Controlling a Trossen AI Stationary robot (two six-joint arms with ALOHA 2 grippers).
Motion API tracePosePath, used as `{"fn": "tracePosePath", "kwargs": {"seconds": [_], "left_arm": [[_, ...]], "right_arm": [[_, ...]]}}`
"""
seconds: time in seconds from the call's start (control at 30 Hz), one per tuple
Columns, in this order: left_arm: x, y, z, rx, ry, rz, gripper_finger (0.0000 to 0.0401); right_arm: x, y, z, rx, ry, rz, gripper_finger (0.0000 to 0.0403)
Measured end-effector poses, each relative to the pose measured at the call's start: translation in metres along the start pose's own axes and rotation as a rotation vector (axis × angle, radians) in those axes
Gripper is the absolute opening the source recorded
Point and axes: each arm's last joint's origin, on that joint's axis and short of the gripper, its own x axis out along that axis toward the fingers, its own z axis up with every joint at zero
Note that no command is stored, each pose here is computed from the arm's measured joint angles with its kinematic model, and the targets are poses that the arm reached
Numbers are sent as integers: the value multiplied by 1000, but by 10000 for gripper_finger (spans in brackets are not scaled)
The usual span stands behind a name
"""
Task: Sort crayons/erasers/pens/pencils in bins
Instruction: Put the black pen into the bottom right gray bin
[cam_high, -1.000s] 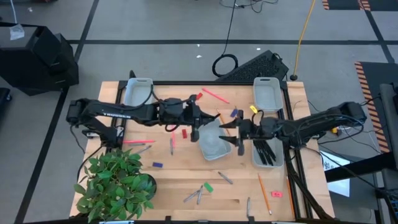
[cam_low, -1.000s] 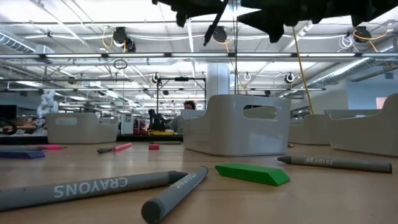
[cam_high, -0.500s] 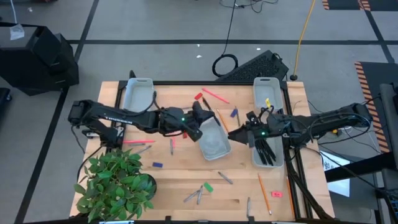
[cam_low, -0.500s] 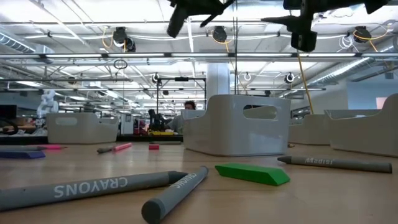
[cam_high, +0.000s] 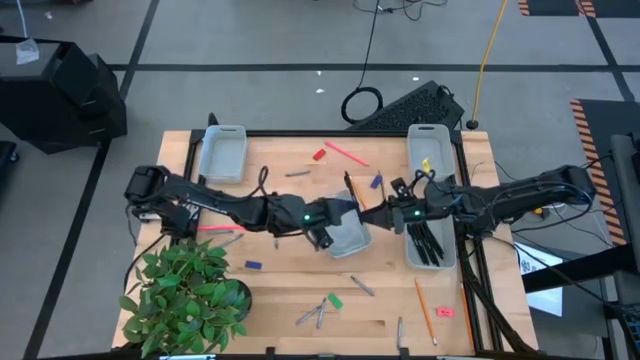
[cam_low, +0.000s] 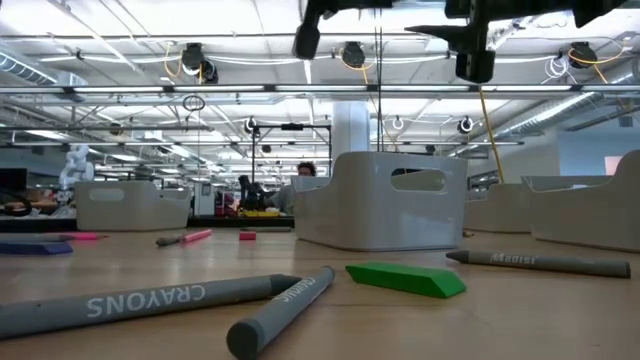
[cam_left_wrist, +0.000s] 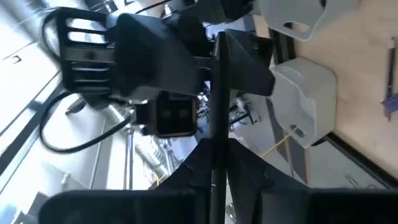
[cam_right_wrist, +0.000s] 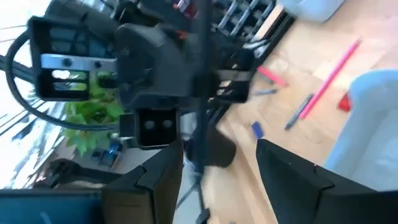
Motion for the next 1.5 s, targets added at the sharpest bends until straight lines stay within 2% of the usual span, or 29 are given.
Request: {"fn": "tracePosePath", "kwargs": {"seconds": [0.17, 0.37, 0.8, 0.87, 1.1, 1.2, 1.33, 1.43, 1.5], "left_arm": [[10, -9, 5, 54, -8, -23, 35], [10, -9, 10, 45, -18, -20, 35], [3, -3, 25, 77, -29, -11, 35], [2, -3, 26, 78, -32, -11, 35], [2, -3, 27, 47, -21, -18, 38], [1, -3, 28, 34, 3, -30, 61], [-1, -3, 30, 4, 75, -70, 119], [-7, -3, 25, -13, 187, -133, 164], [-13, -1, 16, -68, 291, -180, 189]], "right_arm": [[8, 0, -1, -5, -3, 43, 196], [9, 0, -1, -23, 2, 51, 189], [9, 0, -2, -24, 5, 43, 42], [9, -1, -2, -24, 6, 41, 29], [9, -1, -2, -26, 9, 33, 28], [9, -2, -2, -32, 12, 22, 28], [8, -3, -2, -55, 11, 13, 28], [8, -5, -3, -78, 2, -27, 28], [6, -8, -4, -116, 16, -116, 28]]}}
